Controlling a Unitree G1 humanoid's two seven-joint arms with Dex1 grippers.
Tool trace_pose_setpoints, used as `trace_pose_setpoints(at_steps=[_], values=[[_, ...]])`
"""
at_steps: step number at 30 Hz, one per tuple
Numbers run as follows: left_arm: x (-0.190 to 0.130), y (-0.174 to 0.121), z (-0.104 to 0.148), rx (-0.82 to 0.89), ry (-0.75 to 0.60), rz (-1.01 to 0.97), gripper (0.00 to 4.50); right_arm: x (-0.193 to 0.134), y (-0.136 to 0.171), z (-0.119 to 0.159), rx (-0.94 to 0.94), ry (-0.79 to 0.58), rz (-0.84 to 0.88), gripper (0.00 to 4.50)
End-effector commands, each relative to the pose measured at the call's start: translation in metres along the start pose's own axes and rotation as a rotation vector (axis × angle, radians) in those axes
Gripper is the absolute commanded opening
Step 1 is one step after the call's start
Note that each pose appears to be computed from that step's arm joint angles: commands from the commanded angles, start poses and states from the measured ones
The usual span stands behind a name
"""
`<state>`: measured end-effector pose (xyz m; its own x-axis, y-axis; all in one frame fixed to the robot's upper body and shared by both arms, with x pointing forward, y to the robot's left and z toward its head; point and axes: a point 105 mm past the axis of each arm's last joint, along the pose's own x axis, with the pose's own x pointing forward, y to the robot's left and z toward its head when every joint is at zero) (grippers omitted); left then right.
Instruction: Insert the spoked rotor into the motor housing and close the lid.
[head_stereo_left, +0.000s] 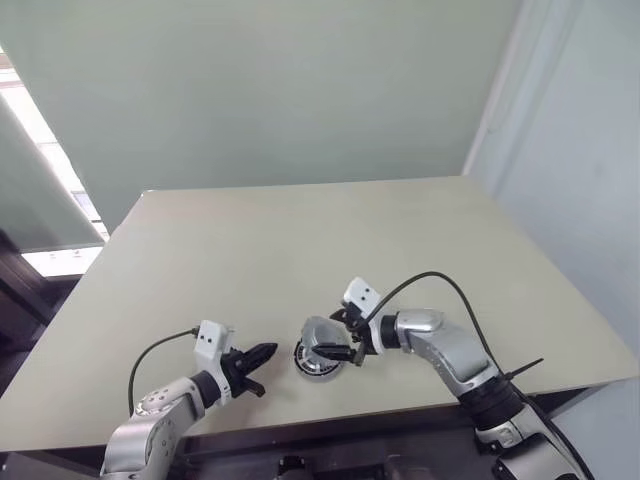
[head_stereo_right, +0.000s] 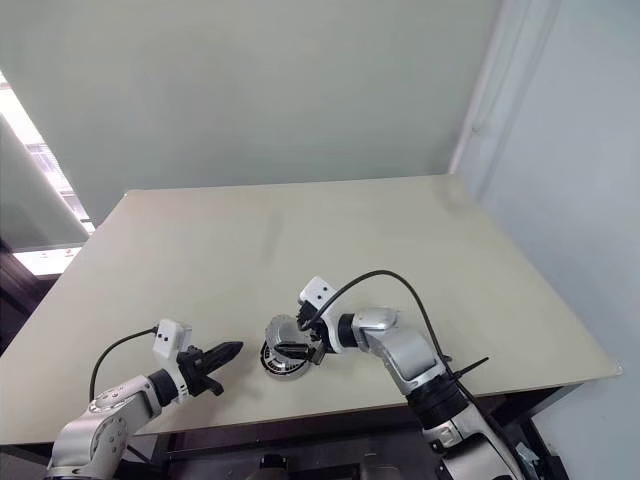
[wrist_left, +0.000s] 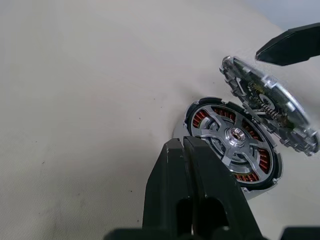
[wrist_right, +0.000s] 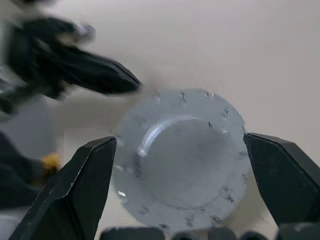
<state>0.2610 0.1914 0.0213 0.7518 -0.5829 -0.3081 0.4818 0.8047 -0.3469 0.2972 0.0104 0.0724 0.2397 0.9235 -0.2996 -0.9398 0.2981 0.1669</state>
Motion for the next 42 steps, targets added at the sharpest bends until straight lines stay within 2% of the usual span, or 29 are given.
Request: trace_pose_setpoints(at_steps=[1,3,16,29,32,34,42], values=[[0.002,-0.004,0.013,0.047,-0.027,-0.019,0.0,-0.007,0.006,0.026,-0.03,-0.162,0.122,4.45],[0.002,-0.005,0.013,0.049,-0.026,-0.021,0.0,-0.009,0.006,0.028,-0.05,-0.195,0.151,4.45],[-0.002,-0.011,0.013,0.056,-0.021,-0.026,0.0,-0.001,-0.021,-0.001,-0.122,-0.083,0.146,4.45],[-0.007,-0.011,0.013,0.062,-0.011,-0.012,0.0,0.011,-0.026,-0.012,-0.128,-0.046,0.137,4.45],[-0.009,-0.01,0.012,0.062,-0.01,-0.009,0.0,0.012,-0.027,-0.013,-0.132,-0.046,0.128,3.91],[-0.009,-0.01,0.012,0.062,-0.008,-0.008,0.0,0.012,-0.027,-0.014,-0.136,-0.041,0.121,3.27],[-0.007,-0.008,0.009,0.061,-0.002,-0.011,0.0,0.018,-0.032,-0.02,-0.16,0.078,0.052,3.21]])
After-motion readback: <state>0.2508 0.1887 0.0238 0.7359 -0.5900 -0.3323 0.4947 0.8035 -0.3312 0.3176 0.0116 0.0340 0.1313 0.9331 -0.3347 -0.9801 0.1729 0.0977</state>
